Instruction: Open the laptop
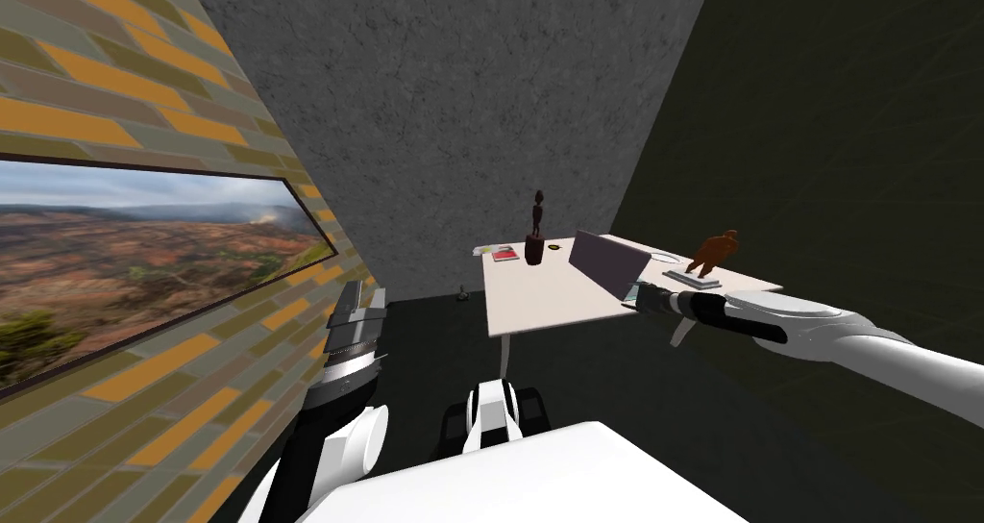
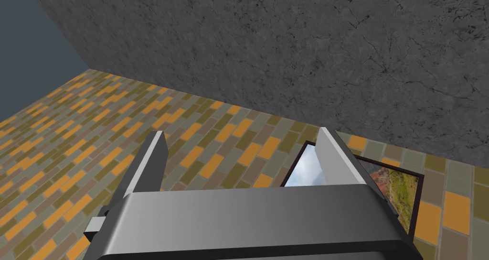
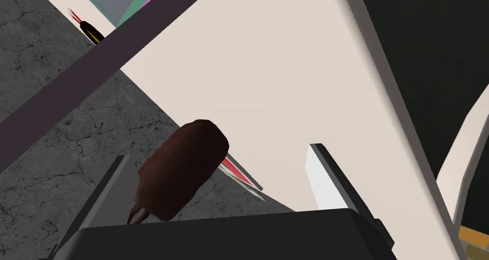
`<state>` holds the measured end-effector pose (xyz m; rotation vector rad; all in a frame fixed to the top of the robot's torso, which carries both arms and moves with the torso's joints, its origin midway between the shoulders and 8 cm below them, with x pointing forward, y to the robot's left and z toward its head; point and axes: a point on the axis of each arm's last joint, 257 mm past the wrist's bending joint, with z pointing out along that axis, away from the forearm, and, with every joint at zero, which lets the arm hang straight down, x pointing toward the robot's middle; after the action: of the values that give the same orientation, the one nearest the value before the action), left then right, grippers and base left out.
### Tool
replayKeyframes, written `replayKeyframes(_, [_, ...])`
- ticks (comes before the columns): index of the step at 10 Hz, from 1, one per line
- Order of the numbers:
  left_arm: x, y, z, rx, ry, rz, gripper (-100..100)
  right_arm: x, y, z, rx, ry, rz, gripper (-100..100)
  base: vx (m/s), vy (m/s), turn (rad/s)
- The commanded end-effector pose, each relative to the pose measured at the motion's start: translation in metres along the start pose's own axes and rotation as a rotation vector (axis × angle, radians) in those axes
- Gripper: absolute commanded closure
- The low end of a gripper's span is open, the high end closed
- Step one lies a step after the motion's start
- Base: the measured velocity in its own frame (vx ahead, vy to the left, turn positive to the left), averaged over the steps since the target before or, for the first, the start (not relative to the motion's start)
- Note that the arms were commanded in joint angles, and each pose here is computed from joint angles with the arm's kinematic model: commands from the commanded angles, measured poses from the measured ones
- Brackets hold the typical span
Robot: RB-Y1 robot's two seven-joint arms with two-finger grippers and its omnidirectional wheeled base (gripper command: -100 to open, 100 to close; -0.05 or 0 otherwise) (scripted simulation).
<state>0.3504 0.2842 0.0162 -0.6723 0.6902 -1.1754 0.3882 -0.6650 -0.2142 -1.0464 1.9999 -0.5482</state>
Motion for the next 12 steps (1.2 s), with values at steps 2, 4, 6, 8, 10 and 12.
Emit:
replayKeyframes(2, [0.000,0.000,0.000,0.000,0.000,0.000,0,0.024,-0.038,-0.021,0.036,0.083,-0.078,-100,0.016,0.042,0.065])
replayKeyframes(4, [0.000,0.000,0.000,0.000,0.000,0.000,0,0.045,-0.079,-0.049,0.073,0.172,-0.162,-100,0.016,0.052,0.097])
replayKeyframes(6, [0.000,0.000,0.000,0.000,0.000,0.000,0,0.050,-0.101,-0.064,0.090,0.211,-0.208,-100,0.026,0.060,0.079])
replayKeyframes(8, [0.000,0.000,0.000,0.000,0.000,0.000,0,0.062,-0.134,-0.091,0.120,0.282,-0.268,-100,0.015,0.041,0.067])
replayKeyframes(10, [0.000,0.000,0.000,0.000,0.000,0.000,0,0.062,-0.149,-0.101,0.137,0.302,-0.292,-100,0.013,0.033,0.049])
replayKeyframes(12, [0.000,0.000,0.000,0.000,0.000,0.000,0,0.064,-0.151,-0.105,0.136,0.315,-0.300,-100,0.006,0.017,0.012])
